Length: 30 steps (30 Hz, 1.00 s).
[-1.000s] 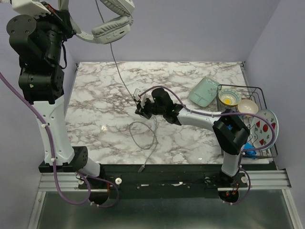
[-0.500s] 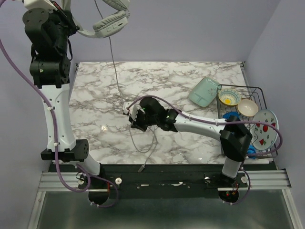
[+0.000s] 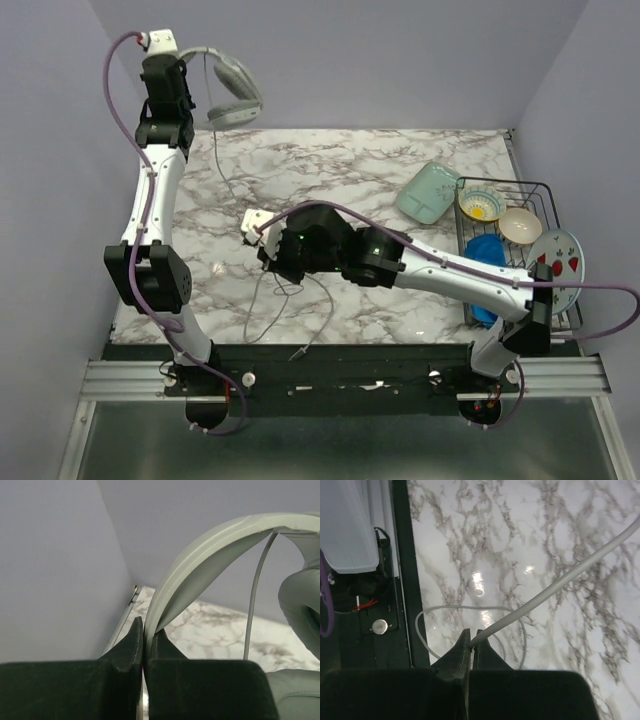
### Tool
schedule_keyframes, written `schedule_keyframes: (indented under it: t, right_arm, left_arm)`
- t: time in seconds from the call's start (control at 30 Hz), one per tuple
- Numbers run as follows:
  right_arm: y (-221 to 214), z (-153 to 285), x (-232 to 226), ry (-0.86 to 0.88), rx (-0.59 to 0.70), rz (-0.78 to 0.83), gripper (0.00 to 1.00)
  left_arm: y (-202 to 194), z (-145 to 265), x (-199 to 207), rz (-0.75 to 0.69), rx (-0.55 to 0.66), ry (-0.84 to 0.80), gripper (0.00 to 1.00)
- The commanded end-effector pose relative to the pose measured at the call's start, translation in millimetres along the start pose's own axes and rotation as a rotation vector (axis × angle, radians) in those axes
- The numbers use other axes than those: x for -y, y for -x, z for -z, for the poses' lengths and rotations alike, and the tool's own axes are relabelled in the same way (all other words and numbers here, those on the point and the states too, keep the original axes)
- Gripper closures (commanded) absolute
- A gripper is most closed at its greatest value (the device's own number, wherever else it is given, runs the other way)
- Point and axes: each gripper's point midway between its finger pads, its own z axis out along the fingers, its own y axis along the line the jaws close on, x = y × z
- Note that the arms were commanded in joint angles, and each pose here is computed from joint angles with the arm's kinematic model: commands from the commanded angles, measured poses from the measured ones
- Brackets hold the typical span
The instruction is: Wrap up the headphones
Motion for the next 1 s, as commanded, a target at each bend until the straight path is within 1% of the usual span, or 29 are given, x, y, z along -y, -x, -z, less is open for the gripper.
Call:
schedule_keyframes:
  t: [0.0, 0.03, 0.07, 0.1, 0.13, 0.17, 0.2, 0.23, 0.27, 0.3, 0.33, 0.37, 0.4, 0.43, 0.47, 0.53, 0.57, 0.6, 0.67, 0.7, 0.73, 0.77, 0.83, 0.87, 0.9, 0.97]
  right_arm:
    - [10, 71, 36, -0.193, -0.061, 0.044, 0.99]
    - [14, 79, 44, -0.223, -0.051, 0.043, 0.99]
    - [20, 88, 56, -0.262, -0.036, 0.036, 0.99]
    - [23, 95, 66, -0.302, -0.03, 0.03, 0.99]
    - [27, 103, 75, -0.332, -0.018, 0.024, 0.99]
    - [27, 110, 88, -0.368, -0.013, 0.012, 0.99]
    - [31, 118, 98, -0.402, -0.002, 0.004, 0.99]
    - [31, 123, 105, -0.425, 0.0, -0.006, 0.99]
    - [31, 132, 119, -0.461, 0.006, -0.023, 0.99]
    - [33, 138, 128, -0.488, 0.012, -0.031, 0.99]
    - [33, 144, 135, -0.509, 0.015, -0.038, 0.99]
    - [30, 152, 149, -0.545, 0.014, -0.052, 0.99]
    - [28, 158, 159, -0.577, 0.01, -0.061, 0.99]
    - [26, 164, 169, -0.61, 0.005, -0.07, 0.99]
    - [20, 176, 186, -0.664, -0.004, -0.087, 0.99]
    - [9, 189, 208, -0.755, -0.039, -0.103, 0.99]
    - [2, 201, 225, -0.814, -0.05, -0.12, 0.99]
    - [-4, 207, 235, -0.854, -0.064, -0.133, 0.99]
    - [-12, 221, 256, -0.903, -0.057, -0.162, 0.99]
    - [-12, 221, 260, -0.894, -0.039, -0.17, 0.99]
    - [-12, 224, 265, -0.897, -0.025, -0.178, 0.99]
    - [-11, 232, 276, -0.919, -0.005, -0.185, 0.99]
    - [-12, 235, 285, -0.932, -0.001, -0.192, 0.99]
    - [-13, 240, 291, -0.947, -0.003, -0.195, 0.99]
    - [-10, 243, 295, -0.955, 0.009, -0.197, 0.99]
    - [-13, 248, 304, -0.97, 0.007, -0.204, 0.99]
  left_arm:
    - [27, 3, -11, -0.142, 0.191, 0.068, 1.0]
    - [4, -1, -10, -0.223, 0.157, 0.058, 1.0]
    - [1, 2, -12, -0.255, 0.162, 0.053, 1.0]
    - [-2, 8, 15, -0.284, 0.186, -0.008, 1.0]
    - [-26, 9, 20, -0.346, 0.152, -0.025, 1.0]
    - [-28, 15, 22, -0.41, 0.164, -0.036, 1.0]
    - [-28, 20, 30, -0.441, 0.195, -0.056, 1.0]
    - [-53, 25, 40, -0.489, 0.166, -0.091, 1.0]
    - [-52, 33, 43, -0.549, 0.187, -0.104, 1.0]
    - [-53, 39, 47, -0.57, 0.203, -0.118, 1.0]
    - [-73, 44, 57, -0.602, 0.182, -0.164, 1.0]
    - [-70, 54, 59, -0.616, 0.198, -0.183, 1.0]
    - [-74, 60, 62, -0.644, 0.195, -0.205, 1.0]
    - [-88, 66, 68, -0.666, 0.179, -0.258, 1.0]
    - [-84, 77, 72, -0.671, 0.193, -0.285, 1.0]
    - [-97, 90, 75, -0.696, 0.157, -0.342, 1.0]
    - [-91, 101, 78, -0.689, 0.168, -0.378, 1.0]
    - [-103, 109, 79, -0.695, 0.116, -0.418, 1.0]
    - [-95, 126, 81, -0.65, 0.103, -0.466, 1.0]
    - [-107, 135, 81, -0.66, 0.047, -0.504, 1.0]
    - [-111, 142, 83, -0.669, 0.037, -0.533, 1.0]
    - [-106, 153, 81, -0.675, 0.054, -0.547, 1.0]
    - [-118, 171, 86, -0.694, 0.024, -0.611, 1.0]
    - [-117, 178, 85, -0.682, 0.01, -0.63, 1.0]
    - [-126, 190, 87, -0.676, -0.034, -0.688, 1.0]
    - [-121, 203, 88, -0.641, -0.046, -0.726, 1.0]
